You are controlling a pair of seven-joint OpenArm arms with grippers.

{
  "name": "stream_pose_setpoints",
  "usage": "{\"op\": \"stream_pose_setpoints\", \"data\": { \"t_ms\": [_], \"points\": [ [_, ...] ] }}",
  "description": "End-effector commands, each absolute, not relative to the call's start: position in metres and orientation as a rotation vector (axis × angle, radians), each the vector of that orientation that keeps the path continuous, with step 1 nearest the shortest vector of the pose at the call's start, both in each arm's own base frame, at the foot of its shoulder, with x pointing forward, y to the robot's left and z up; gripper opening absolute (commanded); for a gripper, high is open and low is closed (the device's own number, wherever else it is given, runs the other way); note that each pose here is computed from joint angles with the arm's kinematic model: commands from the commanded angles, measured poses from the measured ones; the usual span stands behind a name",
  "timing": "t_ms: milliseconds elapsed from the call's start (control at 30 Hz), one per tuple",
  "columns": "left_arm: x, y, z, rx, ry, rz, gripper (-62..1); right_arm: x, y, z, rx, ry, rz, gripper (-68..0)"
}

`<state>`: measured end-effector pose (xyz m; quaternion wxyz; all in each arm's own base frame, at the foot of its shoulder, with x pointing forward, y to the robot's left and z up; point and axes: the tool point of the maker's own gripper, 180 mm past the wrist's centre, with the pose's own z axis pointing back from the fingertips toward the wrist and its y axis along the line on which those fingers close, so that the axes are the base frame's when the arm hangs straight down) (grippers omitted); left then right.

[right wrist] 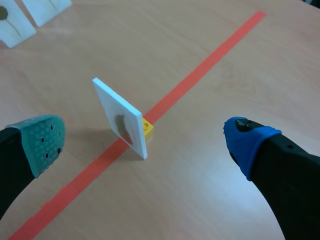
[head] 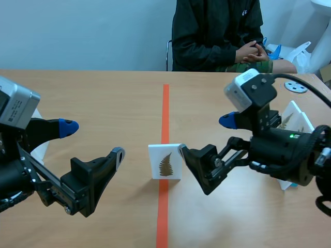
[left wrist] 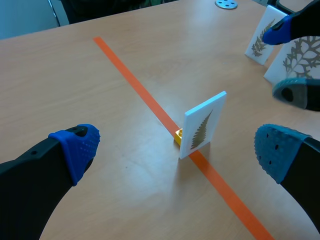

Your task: Sort the leaf by its shape. The table is split by an orange tape line. A compound leaf with several leaflets goes to the left side, a simple leaf with one blade goes to the right side. Return to the home posture when a red brick is placed on the table.

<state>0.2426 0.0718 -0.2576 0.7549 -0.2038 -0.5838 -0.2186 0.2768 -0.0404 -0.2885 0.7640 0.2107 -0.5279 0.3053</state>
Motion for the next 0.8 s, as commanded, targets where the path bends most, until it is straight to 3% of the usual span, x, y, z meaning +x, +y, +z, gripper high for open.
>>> {"op": "stream_pose_setpoints", "data": {
  "t_ms": [0,767],
  "points": [
    [0.243,0.070,-0.251,-0.460,-1.295,-0.469,1.4,0.284,-0.033,-0.281,0.473,-1.184,0.669,0.4],
    [0.243,0.070,-0.251,-0.460,-1.295,-0.469,1.4,0.288,0.039,-0.361,0.549,-1.079,0.769,0.4]
  ]
}}
